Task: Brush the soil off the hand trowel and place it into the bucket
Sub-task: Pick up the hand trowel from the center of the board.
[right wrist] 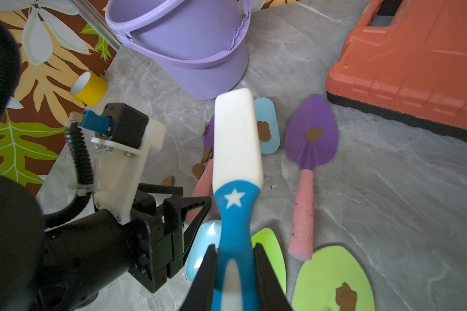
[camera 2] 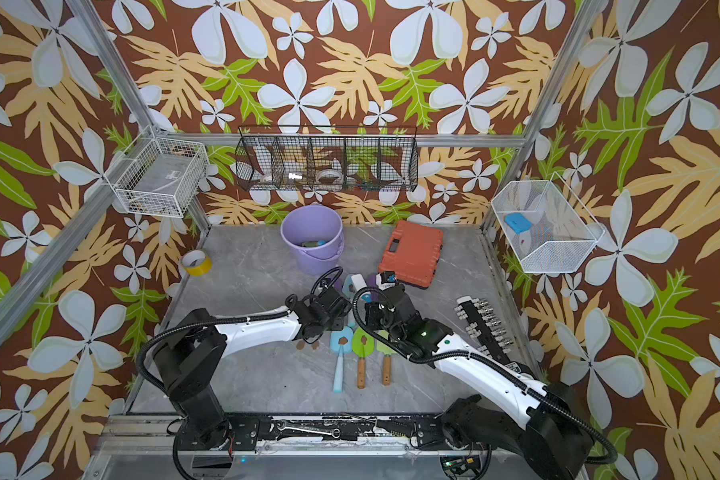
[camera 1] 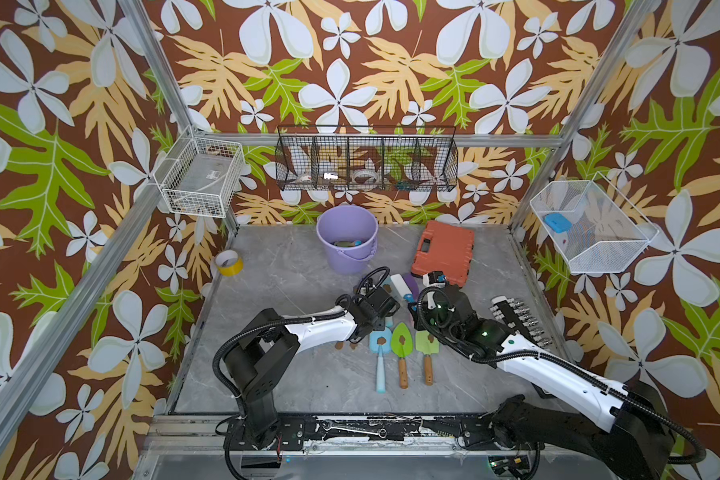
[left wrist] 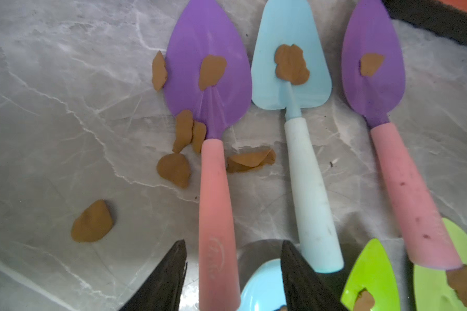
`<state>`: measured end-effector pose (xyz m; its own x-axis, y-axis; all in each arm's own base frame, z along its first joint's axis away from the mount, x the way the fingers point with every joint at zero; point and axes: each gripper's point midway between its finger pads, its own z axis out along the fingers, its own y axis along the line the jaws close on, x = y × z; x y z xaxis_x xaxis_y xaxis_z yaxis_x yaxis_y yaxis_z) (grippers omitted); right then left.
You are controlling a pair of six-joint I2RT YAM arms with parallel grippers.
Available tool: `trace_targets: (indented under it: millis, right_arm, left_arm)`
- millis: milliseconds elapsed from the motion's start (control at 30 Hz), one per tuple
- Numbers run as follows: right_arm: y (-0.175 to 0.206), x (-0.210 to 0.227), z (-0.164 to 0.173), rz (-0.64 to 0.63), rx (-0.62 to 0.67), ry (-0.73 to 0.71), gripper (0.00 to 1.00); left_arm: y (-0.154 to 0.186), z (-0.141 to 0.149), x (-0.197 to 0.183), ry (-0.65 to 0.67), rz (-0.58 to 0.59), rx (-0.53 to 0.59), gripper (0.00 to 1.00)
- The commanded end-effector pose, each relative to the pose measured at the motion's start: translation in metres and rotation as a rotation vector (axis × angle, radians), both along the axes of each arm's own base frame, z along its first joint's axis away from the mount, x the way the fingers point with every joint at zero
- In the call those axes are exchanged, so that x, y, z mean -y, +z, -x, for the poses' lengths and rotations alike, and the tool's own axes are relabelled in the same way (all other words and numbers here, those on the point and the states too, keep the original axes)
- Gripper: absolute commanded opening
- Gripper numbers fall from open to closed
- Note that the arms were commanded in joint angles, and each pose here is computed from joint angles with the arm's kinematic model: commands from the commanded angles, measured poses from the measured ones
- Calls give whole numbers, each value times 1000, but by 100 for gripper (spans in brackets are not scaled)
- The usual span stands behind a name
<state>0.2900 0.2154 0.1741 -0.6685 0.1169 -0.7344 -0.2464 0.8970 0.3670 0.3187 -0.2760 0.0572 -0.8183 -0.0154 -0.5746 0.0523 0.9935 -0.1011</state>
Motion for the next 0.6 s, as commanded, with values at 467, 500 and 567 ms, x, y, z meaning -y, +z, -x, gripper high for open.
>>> trace_targets:
  millis: [467,500,567]
  right_arm:
    - [1,1,-2,-7,18,-3,0]
    - [2,0,-2,-11,19,-3,0]
    - [3,0,-2,-14,20,-4,0]
  left_arm:
    - [-22,-16,-9,-9,-34,-23,43]
    - [-24,-15,-8,-15,-33,-30,42]
    - [-27,-13,-7,-22,-33,-39,41]
